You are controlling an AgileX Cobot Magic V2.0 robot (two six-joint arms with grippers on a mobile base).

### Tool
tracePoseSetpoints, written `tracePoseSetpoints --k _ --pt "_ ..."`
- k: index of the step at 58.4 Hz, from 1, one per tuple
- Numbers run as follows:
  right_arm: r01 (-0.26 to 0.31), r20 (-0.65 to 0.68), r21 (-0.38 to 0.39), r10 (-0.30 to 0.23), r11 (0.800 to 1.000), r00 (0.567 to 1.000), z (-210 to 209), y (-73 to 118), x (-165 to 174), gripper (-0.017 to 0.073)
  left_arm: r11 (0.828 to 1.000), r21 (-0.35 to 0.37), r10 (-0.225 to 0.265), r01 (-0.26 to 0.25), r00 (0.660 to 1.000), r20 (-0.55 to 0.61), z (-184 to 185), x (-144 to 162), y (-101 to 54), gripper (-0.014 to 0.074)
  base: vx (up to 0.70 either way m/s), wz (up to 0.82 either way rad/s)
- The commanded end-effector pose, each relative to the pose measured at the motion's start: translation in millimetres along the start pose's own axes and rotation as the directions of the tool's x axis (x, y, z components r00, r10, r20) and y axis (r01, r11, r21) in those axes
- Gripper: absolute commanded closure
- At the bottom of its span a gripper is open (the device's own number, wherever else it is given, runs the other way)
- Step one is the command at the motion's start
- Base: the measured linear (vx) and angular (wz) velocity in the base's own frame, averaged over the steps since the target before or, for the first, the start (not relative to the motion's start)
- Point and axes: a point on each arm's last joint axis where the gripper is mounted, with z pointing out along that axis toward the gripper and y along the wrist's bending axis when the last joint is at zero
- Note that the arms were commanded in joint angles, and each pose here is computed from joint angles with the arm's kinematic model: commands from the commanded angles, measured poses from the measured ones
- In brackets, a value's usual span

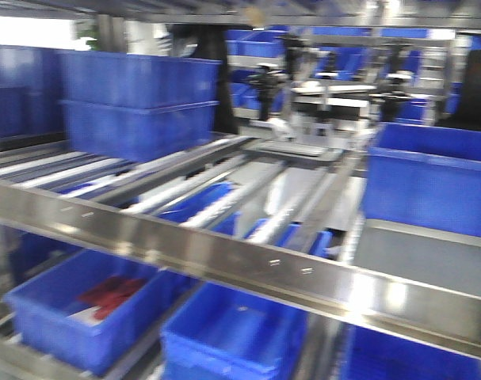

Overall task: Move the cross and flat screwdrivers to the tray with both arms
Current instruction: 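Drive the base to the conveyor station facing the grey tray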

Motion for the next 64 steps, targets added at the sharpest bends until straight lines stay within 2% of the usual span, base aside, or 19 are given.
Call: tracePoseSetpoints --k 1,33,64 --pt "0.002 0.12 0.012 -0.003 1.0 0.993 -3.7 -0.9 -16.3 0.0567 1.0 0.015 -0.008 0.006 0.992 0.128 -5.0 -17.4 -1.6 0.0591 0.19 -0.63" --pt "0.002 0.12 0.012 -0.003 1.0 0.993 -3.7 -0.9 -16.3 0.0567 1.0 0.015 -0.008 0.006 0.992 0.128 -5.0 -17.4 -1.6 0.0591 0.16 -0.56" --pt "0.002 0.12 0.012 -0.003 1.0 0.993 -3.7 -0.9 -16.3 0.0567 1.0 0.015 -0.008 0.006 0.992 0.128 -5.0 -17.4 -1.6 0.0591 0.18 -0.09"
